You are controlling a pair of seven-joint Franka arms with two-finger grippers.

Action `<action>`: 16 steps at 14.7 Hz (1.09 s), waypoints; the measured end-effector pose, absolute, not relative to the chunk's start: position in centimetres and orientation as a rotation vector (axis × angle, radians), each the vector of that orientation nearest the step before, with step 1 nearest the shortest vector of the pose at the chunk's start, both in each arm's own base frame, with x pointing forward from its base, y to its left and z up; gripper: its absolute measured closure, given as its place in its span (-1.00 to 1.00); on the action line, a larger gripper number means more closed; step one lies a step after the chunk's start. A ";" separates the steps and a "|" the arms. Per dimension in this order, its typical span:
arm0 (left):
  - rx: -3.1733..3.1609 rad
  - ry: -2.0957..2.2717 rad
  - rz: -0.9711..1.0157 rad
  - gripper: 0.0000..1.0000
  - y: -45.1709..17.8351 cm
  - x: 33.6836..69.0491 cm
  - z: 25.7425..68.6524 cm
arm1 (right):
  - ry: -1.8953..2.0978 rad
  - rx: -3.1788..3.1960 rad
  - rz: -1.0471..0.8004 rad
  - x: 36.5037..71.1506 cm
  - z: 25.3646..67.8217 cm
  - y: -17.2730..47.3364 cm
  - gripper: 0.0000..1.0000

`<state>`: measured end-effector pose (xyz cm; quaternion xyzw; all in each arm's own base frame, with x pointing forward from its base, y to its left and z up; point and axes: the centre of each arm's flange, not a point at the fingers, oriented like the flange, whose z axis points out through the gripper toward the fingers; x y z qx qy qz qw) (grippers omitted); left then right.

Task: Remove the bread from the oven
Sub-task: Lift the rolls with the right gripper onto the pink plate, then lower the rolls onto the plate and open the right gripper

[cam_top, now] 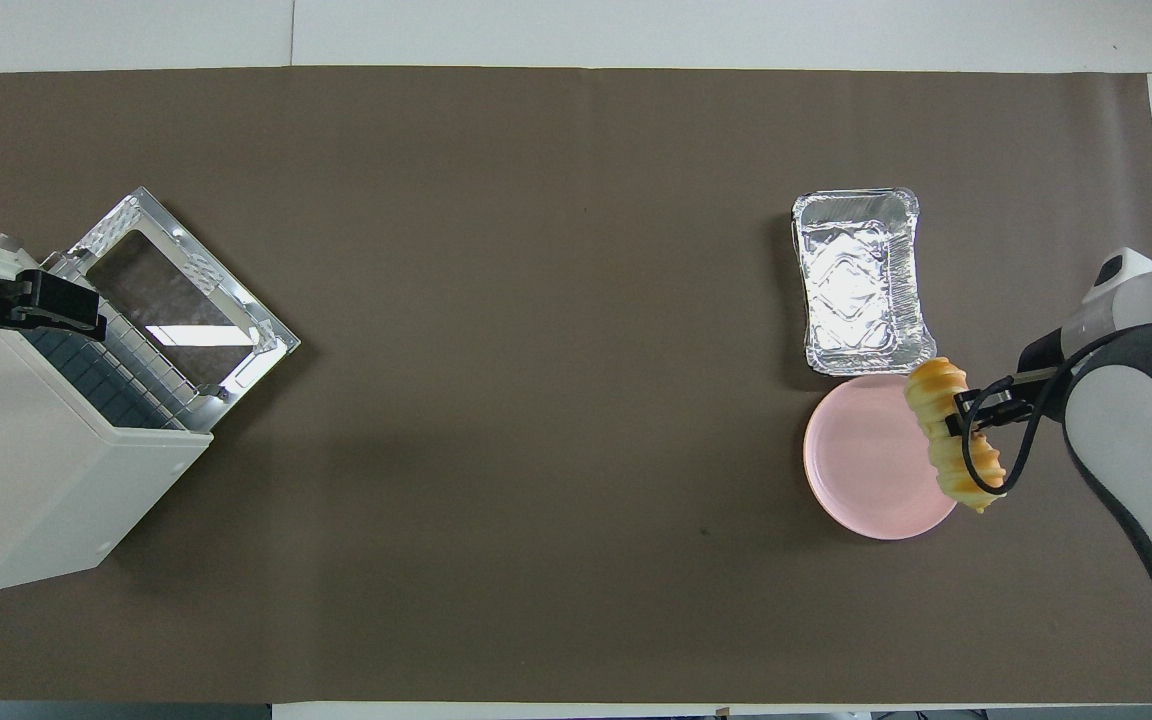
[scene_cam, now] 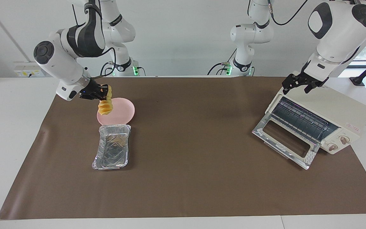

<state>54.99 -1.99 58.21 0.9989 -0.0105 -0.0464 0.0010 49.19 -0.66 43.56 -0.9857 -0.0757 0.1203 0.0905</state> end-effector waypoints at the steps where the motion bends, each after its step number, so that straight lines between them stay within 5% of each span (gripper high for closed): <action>1: 3.136 -0.033 -0.146 -1.00 -2.0 55.0 58.2 | -0.220 -2.934 0.350 48.4 42.4 -0.6 0.84; 16: 3.136 -0.033 -0.146 -1.00 -2.0 55.0 58.2 | -0.253 -2.987 0.199 45.2 35.4 1.4 0.84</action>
